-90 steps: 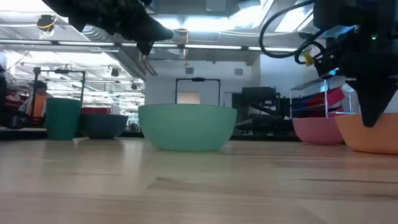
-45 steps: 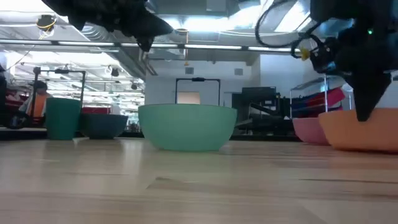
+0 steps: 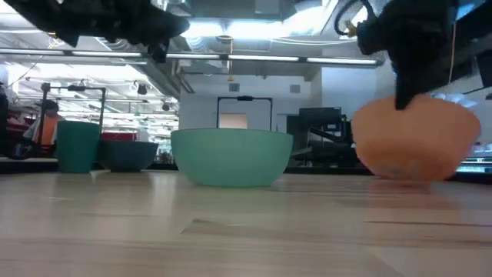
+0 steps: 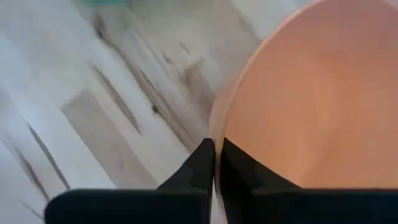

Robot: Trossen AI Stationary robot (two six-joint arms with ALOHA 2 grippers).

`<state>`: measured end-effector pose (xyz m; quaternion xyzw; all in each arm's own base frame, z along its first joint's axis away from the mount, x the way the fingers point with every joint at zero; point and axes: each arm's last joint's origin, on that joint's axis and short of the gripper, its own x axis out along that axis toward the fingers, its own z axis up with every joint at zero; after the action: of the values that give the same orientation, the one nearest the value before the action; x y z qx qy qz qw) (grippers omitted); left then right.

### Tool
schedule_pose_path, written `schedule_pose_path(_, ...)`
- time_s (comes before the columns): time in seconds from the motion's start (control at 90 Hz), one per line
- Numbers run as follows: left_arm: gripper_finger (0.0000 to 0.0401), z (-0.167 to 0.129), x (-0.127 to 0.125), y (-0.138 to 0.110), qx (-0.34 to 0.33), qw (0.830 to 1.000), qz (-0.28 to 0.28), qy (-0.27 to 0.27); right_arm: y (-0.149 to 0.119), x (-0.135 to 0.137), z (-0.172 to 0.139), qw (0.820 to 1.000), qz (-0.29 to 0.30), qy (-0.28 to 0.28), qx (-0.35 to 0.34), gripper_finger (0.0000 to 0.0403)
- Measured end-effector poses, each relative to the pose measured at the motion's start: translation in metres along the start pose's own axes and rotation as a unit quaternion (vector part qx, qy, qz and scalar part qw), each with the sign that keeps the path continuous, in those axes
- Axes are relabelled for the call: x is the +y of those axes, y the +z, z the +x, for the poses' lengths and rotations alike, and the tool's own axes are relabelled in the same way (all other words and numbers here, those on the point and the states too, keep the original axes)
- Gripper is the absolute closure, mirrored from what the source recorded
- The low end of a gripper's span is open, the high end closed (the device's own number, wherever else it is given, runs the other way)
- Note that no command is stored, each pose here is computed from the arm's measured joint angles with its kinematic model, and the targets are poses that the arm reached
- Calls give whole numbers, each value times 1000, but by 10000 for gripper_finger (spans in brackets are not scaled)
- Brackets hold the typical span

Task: Nest bowls inside each other
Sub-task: Stack the orange bowl on top of the green bowl

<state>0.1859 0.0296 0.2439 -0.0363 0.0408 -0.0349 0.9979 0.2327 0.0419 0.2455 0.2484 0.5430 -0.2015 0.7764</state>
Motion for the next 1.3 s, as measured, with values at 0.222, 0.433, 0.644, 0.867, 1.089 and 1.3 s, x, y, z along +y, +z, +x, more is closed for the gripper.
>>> schedule_pose_path(0.222,401,-9,-1,-10,-3,1000,-2,18,33,4,-14,999,-31,-6,-18,402)
schedule_pose_path(0.433,401,-12,0,-22,10,999,-18,31,75,25,-18,994,-100,-5,-30,402)
schedule_pose_path(0.644,401,-20,-1,-28,-7,999,-19,43,107,37,-15,990,-134,12,-35,403)
schedule_pose_path(0.867,401,-30,-2,-31,-24,998,-16,53,123,51,-6,988,-151,24,-22,403)
schedule_pose_path(1.089,401,-36,1,-40,-20,997,-36,69,135,64,-1,987,-155,31,-24,403)
schedule_pose_path(1.3,401,-36,1,-41,-19,997,-35,70,142,87,-9,982,-173,53,-44,403)
